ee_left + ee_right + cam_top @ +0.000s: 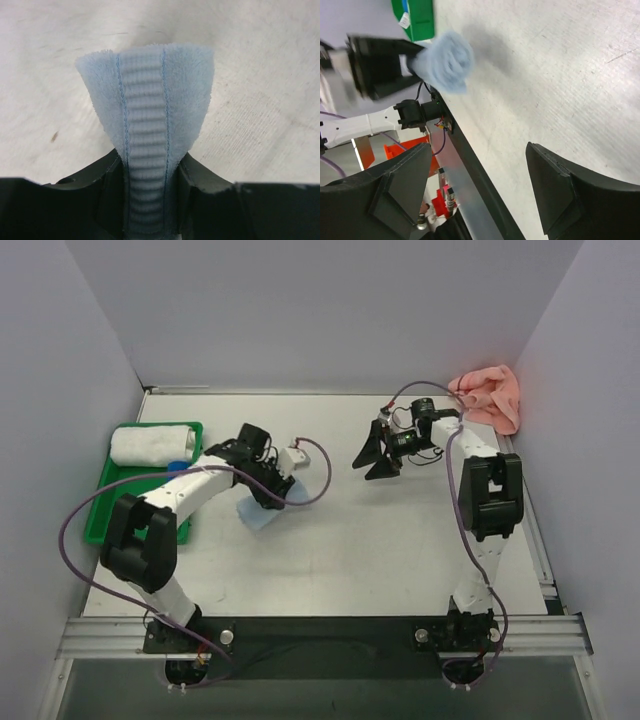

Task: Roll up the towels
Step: Place the rolled towel into the container

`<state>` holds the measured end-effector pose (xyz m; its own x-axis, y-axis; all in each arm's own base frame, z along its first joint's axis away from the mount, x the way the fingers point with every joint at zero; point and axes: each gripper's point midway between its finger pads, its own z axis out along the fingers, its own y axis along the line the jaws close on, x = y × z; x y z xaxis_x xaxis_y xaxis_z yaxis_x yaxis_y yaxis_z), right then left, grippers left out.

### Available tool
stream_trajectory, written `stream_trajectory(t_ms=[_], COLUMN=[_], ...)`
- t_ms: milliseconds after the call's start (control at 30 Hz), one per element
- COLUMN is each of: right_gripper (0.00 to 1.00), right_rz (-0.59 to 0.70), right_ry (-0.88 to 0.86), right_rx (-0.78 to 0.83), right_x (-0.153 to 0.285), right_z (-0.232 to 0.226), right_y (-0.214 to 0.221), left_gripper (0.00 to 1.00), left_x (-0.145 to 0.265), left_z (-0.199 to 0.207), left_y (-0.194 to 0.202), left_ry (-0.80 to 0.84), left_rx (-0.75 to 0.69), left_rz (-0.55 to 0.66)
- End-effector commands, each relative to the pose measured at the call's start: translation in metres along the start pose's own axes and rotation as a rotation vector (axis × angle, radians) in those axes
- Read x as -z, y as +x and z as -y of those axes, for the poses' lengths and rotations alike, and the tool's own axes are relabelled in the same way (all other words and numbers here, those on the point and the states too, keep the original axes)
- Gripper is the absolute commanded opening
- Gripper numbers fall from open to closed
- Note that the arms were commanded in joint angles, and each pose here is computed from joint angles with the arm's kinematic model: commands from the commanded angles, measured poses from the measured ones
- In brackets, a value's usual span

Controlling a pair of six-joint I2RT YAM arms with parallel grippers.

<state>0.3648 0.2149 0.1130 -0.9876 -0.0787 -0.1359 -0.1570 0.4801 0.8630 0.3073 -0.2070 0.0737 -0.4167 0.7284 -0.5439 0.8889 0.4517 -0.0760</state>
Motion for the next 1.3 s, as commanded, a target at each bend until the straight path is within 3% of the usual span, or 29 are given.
stream_trajectory(t_ms=[0,167,300,467,633,900,1267], right_gripper=[0.77,0.8,0.81,0.82,0.82,0.82,0.82], right_rz=[-0.007,-0.006,-0.002,-0.007,-0.008,-0.013,-0.022], right_ry=[-0.001,-0.002,0.012,-0.013,-0.017,-0.031,-0.051], right_rx=[0.034,0.034,0.048,0.033,0.025,0.003,-0.041], right_x=[0.023,0.034,0.036,0.035,0.034,0.033,0.03], right_z=[-0.025,-0.03,-0.029,-0.034,-0.033,-0.03,-0.018], right_y=[0.02,0.027,0.028,0.027,0.027,0.025,0.024], left_gripper=[0.0,0.0,0.0,0.0,0.0,0.0,0.0], left_x=[0.078,0.151,0.218,0.247,0.229,0.199,0.152], left_z=[-0.019,-0.075,-0.138,-0.182,-0.212,-0.244,-0.248], left_y=[-0.032,0.012,0.092,0.16,0.207,0.247,0.232], left_ry=[-0.012,-0.185,-0.4,-0.52,-0.541,-0.638,-0.593], left_rx=[0.25,0.408,0.596,0.753,0.858,0.946,0.957], left_rz=[0.178,0.23,0.24,0.19,0.108,0.036,0.041])
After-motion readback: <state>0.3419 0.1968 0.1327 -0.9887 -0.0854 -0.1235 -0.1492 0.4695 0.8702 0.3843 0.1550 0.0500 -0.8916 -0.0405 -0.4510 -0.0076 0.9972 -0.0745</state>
